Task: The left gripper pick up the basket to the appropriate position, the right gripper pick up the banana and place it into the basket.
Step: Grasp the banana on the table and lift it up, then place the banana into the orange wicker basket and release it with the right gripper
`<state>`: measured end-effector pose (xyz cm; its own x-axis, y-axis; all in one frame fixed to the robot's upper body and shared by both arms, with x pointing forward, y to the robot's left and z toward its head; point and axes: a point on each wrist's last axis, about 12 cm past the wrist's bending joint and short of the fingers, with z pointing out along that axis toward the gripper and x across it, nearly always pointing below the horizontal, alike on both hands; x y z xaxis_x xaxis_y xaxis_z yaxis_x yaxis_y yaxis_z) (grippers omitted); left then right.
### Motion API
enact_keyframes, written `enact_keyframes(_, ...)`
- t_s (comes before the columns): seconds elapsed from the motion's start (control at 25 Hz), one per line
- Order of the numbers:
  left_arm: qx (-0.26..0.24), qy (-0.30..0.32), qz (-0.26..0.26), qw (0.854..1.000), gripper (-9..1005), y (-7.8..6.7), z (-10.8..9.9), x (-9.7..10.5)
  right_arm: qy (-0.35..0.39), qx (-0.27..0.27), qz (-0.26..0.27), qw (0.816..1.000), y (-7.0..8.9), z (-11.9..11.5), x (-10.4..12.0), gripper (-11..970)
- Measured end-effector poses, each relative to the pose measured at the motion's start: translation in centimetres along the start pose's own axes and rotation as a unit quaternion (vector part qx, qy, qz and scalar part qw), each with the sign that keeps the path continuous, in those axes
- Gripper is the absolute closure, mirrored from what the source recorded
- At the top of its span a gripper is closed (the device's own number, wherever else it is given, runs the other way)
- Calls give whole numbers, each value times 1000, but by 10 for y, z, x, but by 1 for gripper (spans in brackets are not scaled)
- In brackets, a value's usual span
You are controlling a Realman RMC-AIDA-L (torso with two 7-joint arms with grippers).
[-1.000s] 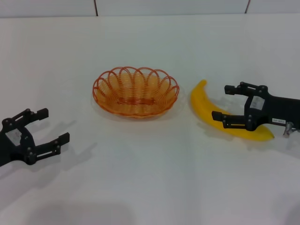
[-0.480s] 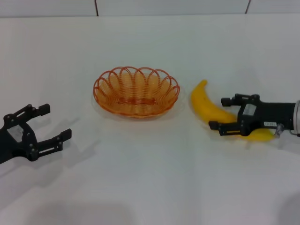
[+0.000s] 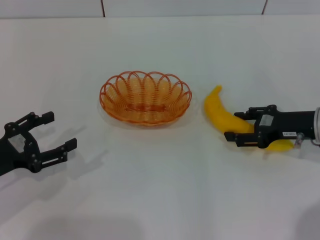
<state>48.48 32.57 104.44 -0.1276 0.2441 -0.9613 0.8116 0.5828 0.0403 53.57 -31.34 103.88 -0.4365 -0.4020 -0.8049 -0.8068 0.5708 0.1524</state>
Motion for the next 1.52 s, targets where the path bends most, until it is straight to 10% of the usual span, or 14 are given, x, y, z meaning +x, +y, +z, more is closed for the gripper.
enact_keyframes(0.56, 4, -3, 0, 1000, 103, -1, -1, 0, -5, -15, -8, 1000, 3, -3, -4, 500)
enact_keyframes(1.04, 5, -4, 4, 1000, 102, -2, -1, 0, -80, 5, -14, 997, -2, -21, -21, 499)
enact_keyframes(1.52, 28, -8, -32, 999, 103, 1, 15, -7, -94, -98, -219, 966, 24, 36, -106, 499)
